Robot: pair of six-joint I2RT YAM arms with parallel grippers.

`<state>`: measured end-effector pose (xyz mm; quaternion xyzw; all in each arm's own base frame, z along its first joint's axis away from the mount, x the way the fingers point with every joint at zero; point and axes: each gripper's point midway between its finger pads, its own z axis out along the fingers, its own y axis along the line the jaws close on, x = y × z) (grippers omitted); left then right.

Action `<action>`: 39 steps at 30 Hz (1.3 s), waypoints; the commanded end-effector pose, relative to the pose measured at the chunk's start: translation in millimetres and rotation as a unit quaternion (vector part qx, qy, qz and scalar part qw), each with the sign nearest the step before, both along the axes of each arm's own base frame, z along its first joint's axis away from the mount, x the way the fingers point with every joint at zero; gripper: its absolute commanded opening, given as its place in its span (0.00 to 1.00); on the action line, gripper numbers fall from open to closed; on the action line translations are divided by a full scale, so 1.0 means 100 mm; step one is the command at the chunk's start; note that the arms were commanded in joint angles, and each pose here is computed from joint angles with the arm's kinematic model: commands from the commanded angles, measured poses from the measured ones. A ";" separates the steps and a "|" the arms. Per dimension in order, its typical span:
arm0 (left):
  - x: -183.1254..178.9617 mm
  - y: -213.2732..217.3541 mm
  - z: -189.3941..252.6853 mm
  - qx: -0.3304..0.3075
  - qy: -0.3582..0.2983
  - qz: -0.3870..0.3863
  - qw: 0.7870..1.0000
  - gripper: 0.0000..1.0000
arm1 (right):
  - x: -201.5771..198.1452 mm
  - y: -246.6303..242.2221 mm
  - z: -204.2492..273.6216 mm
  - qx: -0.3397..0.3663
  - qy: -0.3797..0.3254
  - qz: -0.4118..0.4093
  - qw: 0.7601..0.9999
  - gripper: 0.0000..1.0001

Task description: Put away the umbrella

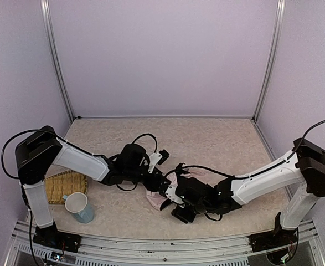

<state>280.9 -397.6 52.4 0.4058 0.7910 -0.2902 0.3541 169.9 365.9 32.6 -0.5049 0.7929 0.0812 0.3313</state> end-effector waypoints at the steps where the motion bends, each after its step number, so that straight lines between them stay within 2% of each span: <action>1: -0.32 0.31 -0.55 0.095 0.028 -0.031 0.995 0.65 | -0.44 -0.09 0.32 0.037 0.099 0.061 0.993 0.74; 3: -0.34 0.32 -0.52 0.091 0.013 -0.036 0.995 0.65 | -0.50 -0.12 0.60 0.077 0.112 0.075 0.988 0.77; 6: -0.36 0.32 -0.47 0.075 0.007 -0.039 0.996 0.65 | -0.34 -0.24 1.02 0.162 0.124 0.056 0.977 0.78; 8: -0.36 0.30 -0.42 0.062 0.007 -0.041 0.997 0.66 | -0.20 -0.33 1.25 0.237 0.139 0.042 0.961 0.77; 11: -0.37 0.28 -0.39 0.051 0.006 -0.045 0.998 0.66 | 0.06 -0.52 1.29 0.286 0.140 -0.012 0.948 0.73; 13: -0.38 0.28 -0.38 0.048 0.008 -0.046 0.998 0.66 | 0.17 -0.58 1.22 0.292 0.143 -0.045 0.945 0.66; 15: -0.37 0.27 -0.38 0.048 0.010 -0.047 0.998 0.66 | 0.15 -0.52 1.14 0.297 0.163 -0.040 0.940 0.62; 23: -0.37 0.29 -0.37 0.042 0.015 -0.046 0.998 0.66 | -0.03 -0.27 0.39 0.246 0.261 -0.012 0.933 0.65; 30: -0.36 0.32 -0.41 0.046 0.018 -0.044 0.998 0.66 | -0.31 -0.04 0.10 0.223 0.301 0.054 0.926 0.62; 32: -0.34 0.33 -0.41 0.045 0.018 -0.043 0.998 0.66 | -0.38 -0.03 0.00 0.213 0.315 0.058 0.923 0.57; 39: -0.31 0.36 -0.40 0.043 0.020 -0.038 0.998 0.66 | -0.42 -0.01 0.03 0.224 0.327 0.064 0.916 0.06</action>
